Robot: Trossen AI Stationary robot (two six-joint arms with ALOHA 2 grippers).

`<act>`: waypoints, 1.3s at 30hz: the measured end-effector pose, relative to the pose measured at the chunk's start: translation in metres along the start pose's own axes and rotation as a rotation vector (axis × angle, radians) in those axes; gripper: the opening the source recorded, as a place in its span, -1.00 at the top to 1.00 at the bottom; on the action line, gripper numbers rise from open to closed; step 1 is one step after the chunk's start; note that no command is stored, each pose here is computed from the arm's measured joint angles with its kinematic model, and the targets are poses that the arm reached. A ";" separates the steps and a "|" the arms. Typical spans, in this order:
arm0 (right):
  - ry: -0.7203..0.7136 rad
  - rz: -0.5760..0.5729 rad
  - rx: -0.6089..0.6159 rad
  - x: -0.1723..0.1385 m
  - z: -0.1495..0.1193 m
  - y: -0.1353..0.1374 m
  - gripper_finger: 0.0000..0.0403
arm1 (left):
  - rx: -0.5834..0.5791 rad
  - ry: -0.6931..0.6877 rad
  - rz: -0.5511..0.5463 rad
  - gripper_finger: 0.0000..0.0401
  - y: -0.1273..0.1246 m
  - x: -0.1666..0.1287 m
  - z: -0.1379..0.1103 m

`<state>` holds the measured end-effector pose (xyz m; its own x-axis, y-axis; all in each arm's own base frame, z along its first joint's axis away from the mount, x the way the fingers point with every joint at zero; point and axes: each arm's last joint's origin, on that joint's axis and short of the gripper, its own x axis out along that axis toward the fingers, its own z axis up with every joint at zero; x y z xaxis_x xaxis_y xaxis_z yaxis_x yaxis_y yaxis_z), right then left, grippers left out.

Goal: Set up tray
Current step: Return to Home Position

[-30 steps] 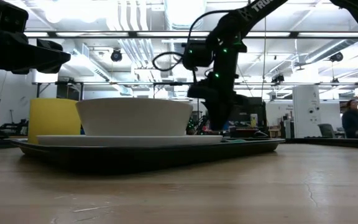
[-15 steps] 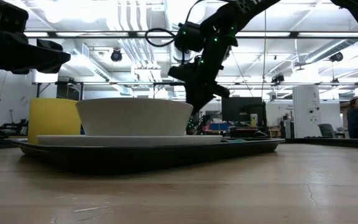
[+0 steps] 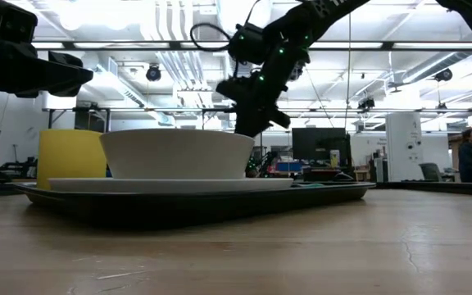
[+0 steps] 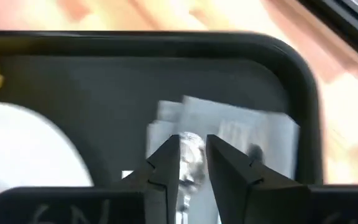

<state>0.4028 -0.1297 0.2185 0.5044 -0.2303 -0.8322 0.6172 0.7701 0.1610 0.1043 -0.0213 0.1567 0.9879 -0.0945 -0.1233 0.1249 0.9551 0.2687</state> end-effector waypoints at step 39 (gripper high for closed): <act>-0.121 0.520 -0.759 -0.114 -0.074 0.132 0.61 | 0.001 0.007 -0.002 0.50 0.000 0.000 -0.001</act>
<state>0.3821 0.0424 0.2959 0.6926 0.2256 -0.6851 -0.2431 0.9673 0.0727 0.1047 -0.0214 0.1561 0.9869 -0.0947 -0.1304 0.1272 0.9547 0.2692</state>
